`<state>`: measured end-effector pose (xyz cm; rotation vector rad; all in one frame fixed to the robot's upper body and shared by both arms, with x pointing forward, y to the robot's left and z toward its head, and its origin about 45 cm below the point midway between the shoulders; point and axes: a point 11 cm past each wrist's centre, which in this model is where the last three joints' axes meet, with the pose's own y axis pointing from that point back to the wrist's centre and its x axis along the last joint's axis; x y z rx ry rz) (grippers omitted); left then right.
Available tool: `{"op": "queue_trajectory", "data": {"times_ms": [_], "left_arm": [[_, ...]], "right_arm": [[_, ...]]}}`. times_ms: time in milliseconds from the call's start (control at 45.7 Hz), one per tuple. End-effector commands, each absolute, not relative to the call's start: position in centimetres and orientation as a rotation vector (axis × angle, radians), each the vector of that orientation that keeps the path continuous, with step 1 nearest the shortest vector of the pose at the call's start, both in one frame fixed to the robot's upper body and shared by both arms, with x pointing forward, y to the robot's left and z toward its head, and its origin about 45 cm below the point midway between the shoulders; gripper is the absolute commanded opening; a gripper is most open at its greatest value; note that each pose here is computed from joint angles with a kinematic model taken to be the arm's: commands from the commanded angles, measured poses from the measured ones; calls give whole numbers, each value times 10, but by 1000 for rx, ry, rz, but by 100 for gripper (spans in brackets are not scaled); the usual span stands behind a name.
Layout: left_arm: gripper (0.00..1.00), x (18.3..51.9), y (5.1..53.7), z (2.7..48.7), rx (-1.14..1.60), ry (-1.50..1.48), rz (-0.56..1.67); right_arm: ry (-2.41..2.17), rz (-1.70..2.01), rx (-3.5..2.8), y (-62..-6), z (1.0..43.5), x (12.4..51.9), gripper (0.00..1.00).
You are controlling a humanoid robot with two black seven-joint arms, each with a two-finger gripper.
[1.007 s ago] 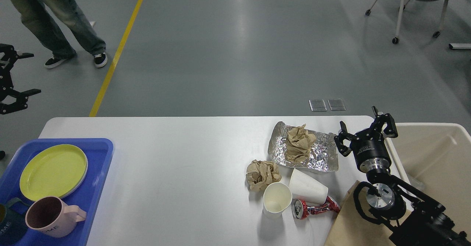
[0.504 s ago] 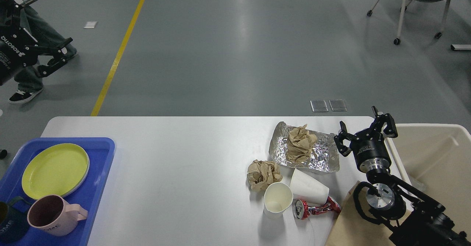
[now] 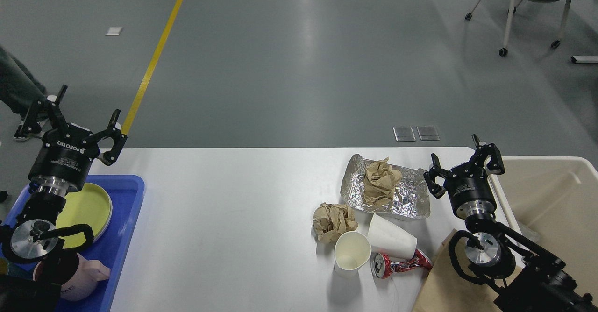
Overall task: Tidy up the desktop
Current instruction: 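Raise the left gripper off the tray and hold it above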
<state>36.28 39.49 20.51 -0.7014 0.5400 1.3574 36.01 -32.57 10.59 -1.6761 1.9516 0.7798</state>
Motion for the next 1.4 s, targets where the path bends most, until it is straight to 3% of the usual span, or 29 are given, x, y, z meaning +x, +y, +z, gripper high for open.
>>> {"op": "queue_trajectory", "data": {"times_ms": [0, 263, 723, 1379], "left_arm": [[96, 351, 400, 163, -664, 630, 1407], [96, 340, 383, 138, -696, 691, 1367], [96, 365, 382, 151, -763, 706, 1362], [96, 342, 367, 121, -753, 762, 1334]], "right_arm": [[1952, 780, -1676, -326, 106, 360, 100], [1952, 780, -1676, -326, 106, 360, 100], [1952, 780, -1676, -326, 106, 360, 100], [1952, 780, -1676, -326, 106, 360, 100]]}}
